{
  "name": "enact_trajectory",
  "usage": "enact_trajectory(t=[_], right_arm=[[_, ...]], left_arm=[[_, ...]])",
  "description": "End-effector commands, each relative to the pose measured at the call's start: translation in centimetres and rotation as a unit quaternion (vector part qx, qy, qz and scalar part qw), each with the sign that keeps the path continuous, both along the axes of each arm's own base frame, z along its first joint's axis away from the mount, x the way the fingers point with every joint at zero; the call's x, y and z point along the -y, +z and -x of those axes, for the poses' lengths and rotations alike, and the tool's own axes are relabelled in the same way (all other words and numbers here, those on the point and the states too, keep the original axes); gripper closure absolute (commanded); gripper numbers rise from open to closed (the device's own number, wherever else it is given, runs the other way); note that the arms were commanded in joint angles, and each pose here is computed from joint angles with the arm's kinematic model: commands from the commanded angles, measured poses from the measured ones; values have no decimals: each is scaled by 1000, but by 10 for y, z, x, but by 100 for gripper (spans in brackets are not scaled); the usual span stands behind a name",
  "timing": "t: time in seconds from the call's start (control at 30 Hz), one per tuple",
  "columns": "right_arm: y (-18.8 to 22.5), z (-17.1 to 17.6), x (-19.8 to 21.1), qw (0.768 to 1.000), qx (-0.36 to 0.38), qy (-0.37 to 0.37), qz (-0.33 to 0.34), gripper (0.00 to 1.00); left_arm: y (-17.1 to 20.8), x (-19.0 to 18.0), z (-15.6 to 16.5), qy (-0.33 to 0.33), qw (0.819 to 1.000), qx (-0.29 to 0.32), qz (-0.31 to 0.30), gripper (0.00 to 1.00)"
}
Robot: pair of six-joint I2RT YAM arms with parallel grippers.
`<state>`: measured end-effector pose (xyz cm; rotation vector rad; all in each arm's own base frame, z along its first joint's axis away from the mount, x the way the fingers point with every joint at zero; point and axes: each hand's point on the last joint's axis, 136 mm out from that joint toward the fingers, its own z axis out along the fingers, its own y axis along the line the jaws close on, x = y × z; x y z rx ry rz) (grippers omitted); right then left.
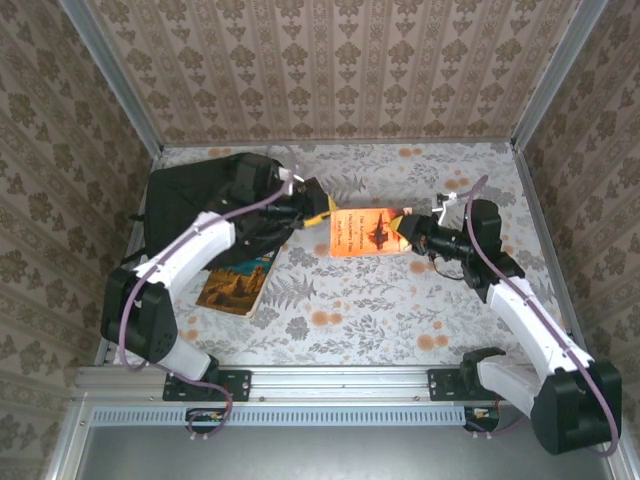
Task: Pack the student bag
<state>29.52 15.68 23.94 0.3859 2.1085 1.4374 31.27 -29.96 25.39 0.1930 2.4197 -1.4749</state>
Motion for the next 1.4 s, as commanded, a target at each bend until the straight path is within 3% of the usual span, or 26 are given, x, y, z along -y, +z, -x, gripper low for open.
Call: enact_trajectory(t=[0.0,0.13,0.27,0.57,0.93,1.37], right_arm=[[-8,-1,25,995,1,-59,81,100],[-23,1,31,992,-18,-70,106,100],[-37,3,33,990,-30,-73,112,100],[-59,8,35,989,-42,-69,124,100],[-94,9,31,988,-75,-51,127,100],[-100,8,29,987,-86,-44,129,100]], left_arm=[[-14,-60,-8,53,977,49,-200,39],[-26,-108,-46,149,934,36,-322,27],[-39,-127,-75,204,903,-2,-379,10],[-74,-125,-129,216,848,-49,-481,12],[-108,-91,-138,172,855,-51,-486,20],[-137,-92,-133,138,842,-64,-517,33]])
